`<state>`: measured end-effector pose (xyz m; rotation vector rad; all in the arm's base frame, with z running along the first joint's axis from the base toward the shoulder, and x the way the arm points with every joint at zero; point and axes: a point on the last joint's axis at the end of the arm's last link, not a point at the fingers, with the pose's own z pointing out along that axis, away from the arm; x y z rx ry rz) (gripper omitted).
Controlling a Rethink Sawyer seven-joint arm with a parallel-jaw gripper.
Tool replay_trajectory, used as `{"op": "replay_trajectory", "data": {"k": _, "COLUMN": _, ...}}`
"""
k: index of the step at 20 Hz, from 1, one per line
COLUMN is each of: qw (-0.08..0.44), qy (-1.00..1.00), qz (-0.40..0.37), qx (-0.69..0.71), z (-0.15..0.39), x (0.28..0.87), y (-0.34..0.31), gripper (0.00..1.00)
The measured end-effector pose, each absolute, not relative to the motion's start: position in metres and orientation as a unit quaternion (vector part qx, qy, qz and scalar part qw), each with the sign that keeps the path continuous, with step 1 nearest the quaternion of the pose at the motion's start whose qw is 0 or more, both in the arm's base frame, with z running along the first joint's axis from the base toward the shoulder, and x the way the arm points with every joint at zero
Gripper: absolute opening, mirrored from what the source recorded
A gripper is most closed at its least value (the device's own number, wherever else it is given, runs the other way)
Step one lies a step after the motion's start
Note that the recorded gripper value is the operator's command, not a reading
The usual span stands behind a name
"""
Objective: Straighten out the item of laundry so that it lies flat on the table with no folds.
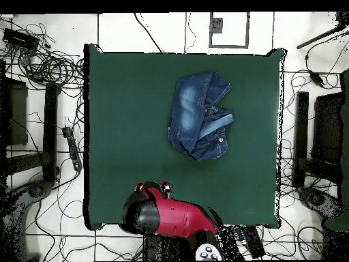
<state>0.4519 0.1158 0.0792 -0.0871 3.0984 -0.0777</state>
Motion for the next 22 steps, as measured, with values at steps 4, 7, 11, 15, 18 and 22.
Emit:
{"op": "replay_trajectory", "data": {"k": 4, "qw": 0.021, "qy": 0.999, "qz": -0.025, "qx": -0.016, "z": 0.083, "x": 0.452, "y": 0.105, "gripper": 1.0}}
{"op": "replay_trajectory", "data": {"k": 7, "qw": 0.031, "qy": 0.999, "qz": -0.026, "qx": -0.007, "z": 0.09, "x": 0.459, "y": 0.097, "gripper": 1.0}}
{"op": "replay_trajectory", "data": {"k": 11, "qw": 0.042, "qy": 0.999, "qz": -0.028, "qx": 0.007, "z": 0.099, "x": 0.466, "y": 0.084, "gripper": 1.0}}
{"op": "replay_trajectory", "data": {"k": 15, "qw": 0.054, "qy": 0.998, "qz": -0.033, "qx": 0.017, "z": 0.105, "x": 0.477, "y": 0.072, "gripper": 1.0}}
{"op": "replay_trajectory", "data": {"k": 18, "qw": 0.06, "qy": 0.997, "qz": -0.035, "qx": 0.018, "z": 0.105, "x": 0.489, "y": 0.069, "gripper": 1.0}}
{"op": "replay_trajectory", "data": {"k": 22, "qw": 0.072, "qy": 0.996, "qz": -0.036, "qx": 0.022, "z": 0.106, "x": 0.507, "y": 0.06, "gripper": 1.0}}
